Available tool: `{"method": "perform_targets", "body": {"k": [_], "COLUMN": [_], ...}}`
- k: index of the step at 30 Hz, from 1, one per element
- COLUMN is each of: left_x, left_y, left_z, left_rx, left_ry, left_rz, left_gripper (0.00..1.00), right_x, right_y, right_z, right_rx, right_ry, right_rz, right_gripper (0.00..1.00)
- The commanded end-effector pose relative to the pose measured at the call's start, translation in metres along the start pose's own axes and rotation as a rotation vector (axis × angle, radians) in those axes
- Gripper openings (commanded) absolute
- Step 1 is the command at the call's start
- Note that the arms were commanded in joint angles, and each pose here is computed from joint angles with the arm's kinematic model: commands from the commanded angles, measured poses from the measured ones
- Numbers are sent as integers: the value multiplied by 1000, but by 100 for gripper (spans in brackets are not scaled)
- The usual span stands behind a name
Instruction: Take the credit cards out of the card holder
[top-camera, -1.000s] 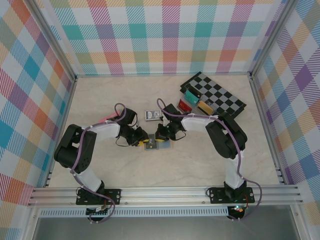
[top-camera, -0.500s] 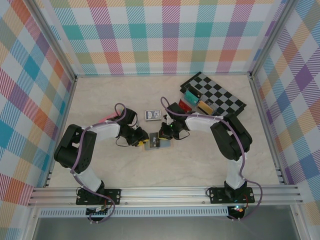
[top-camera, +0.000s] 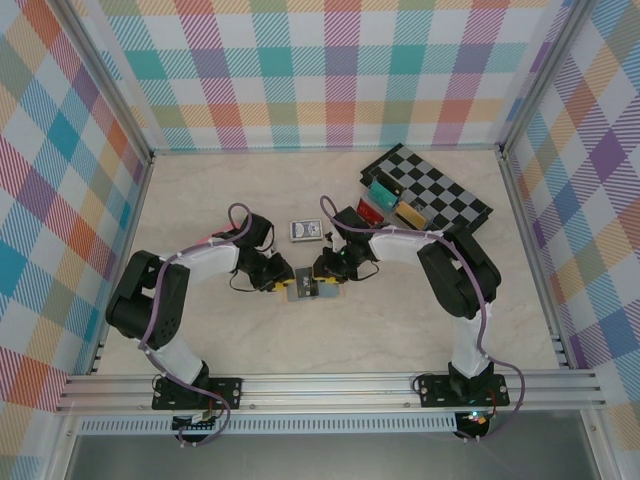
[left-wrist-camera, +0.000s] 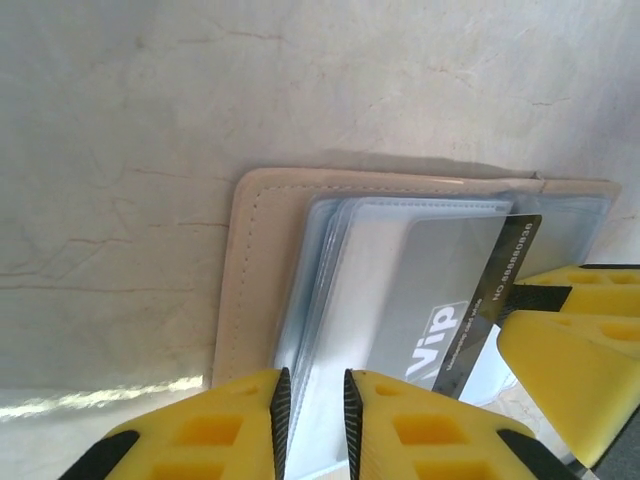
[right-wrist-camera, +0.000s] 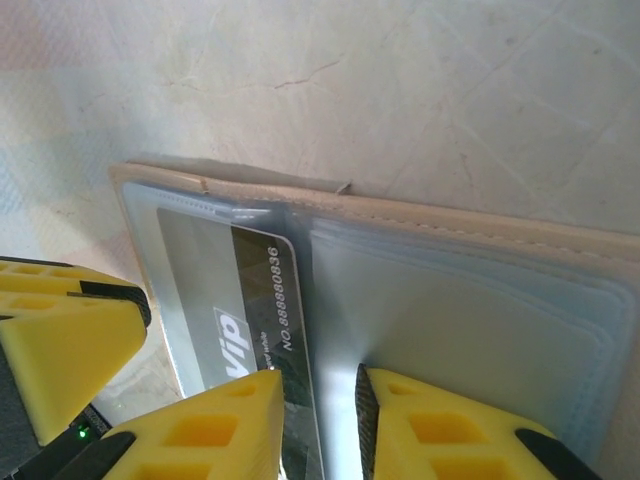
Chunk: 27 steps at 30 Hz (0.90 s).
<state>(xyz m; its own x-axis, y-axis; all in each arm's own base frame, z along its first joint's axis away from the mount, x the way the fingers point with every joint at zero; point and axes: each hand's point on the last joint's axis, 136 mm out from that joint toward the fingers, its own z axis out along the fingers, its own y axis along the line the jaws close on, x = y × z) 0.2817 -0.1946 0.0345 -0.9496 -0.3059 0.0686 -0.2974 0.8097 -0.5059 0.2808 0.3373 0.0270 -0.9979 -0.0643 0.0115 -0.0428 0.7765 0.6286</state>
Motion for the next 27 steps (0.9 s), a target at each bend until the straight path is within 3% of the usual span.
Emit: {"method": "perform_targets", "body": {"k": [1, 6, 13, 27], "left_x": [-6, 2, -1, 6], "left_y": [-13, -43, -23, 8], "left_z": [-22, -14, 6, 23], "left_rx": [11, 160, 44, -57], "left_ry": [-49, 7, 15, 46], "left_rz": [36, 45, 29, -20], "left_gripper": [22, 17, 14, 12], "right_x": [3, 2, 4, 9], "right_y": [4, 8, 10, 14], "right_z": [1, -2, -1, 10], "right_rx": [-20, -32, -48, -74], "right_ry": [27, 20, 30, 84], "right_rz": [-29, -49, -60, -63], "right_gripper": [26, 26, 25, 24]}}
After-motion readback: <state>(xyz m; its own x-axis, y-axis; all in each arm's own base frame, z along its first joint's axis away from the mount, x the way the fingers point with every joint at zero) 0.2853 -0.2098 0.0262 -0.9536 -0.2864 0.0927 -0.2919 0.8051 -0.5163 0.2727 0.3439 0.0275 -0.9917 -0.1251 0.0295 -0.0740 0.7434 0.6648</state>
